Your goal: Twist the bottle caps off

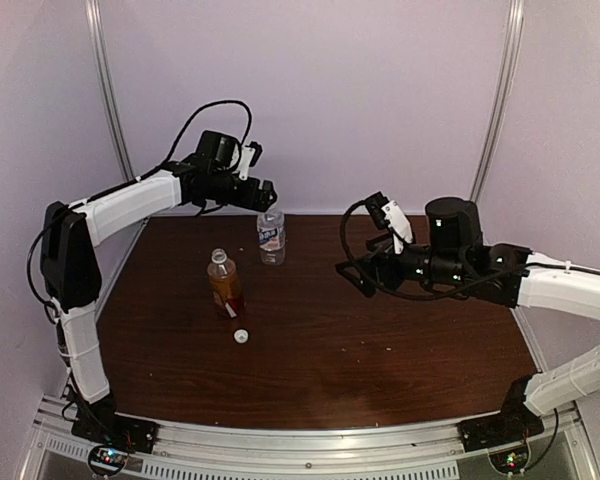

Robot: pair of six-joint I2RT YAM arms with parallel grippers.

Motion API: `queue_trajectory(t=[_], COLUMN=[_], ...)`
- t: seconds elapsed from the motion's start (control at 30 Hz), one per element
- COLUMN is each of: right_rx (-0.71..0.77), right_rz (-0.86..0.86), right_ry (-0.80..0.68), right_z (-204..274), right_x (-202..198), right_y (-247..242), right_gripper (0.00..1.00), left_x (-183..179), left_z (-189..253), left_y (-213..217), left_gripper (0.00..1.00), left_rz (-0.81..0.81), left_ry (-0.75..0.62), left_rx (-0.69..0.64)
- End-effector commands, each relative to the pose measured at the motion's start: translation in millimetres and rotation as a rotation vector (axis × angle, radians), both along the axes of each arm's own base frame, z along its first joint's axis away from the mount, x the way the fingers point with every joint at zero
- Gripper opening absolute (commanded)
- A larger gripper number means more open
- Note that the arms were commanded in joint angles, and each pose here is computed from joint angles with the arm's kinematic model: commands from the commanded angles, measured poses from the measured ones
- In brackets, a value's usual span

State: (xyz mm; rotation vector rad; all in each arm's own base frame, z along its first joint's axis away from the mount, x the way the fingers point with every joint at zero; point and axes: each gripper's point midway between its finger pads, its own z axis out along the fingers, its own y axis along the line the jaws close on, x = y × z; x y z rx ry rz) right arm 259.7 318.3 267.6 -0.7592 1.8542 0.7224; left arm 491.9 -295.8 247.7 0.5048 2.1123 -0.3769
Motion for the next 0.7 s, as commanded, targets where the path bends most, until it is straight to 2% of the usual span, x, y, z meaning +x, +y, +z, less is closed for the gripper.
queue_trajectory(t=[0.0, 0.4, 0.67], right_rx=[-0.006, 0.003, -0.003], right_rz=[-0.062, -0.065, -0.084], right_ry=[0.007, 0.065, 0.069], right_z=[-7, -32, -35], right_x=[3, -1, -1], right_y=[-13, -13, -18], right_gripper=[1.0, 1.0, 1.0], left_x=[12, 40, 50], left_z=[3, -33, -41], left_y=[-21, -24, -34], left_gripper=[0.93, 0.75, 0.62], left_rz=[-0.088, -0.069, -0.087], left_ry=[-0.036, -0.052, -0.07], left_rx=[-0.045, 0.055, 0.043])
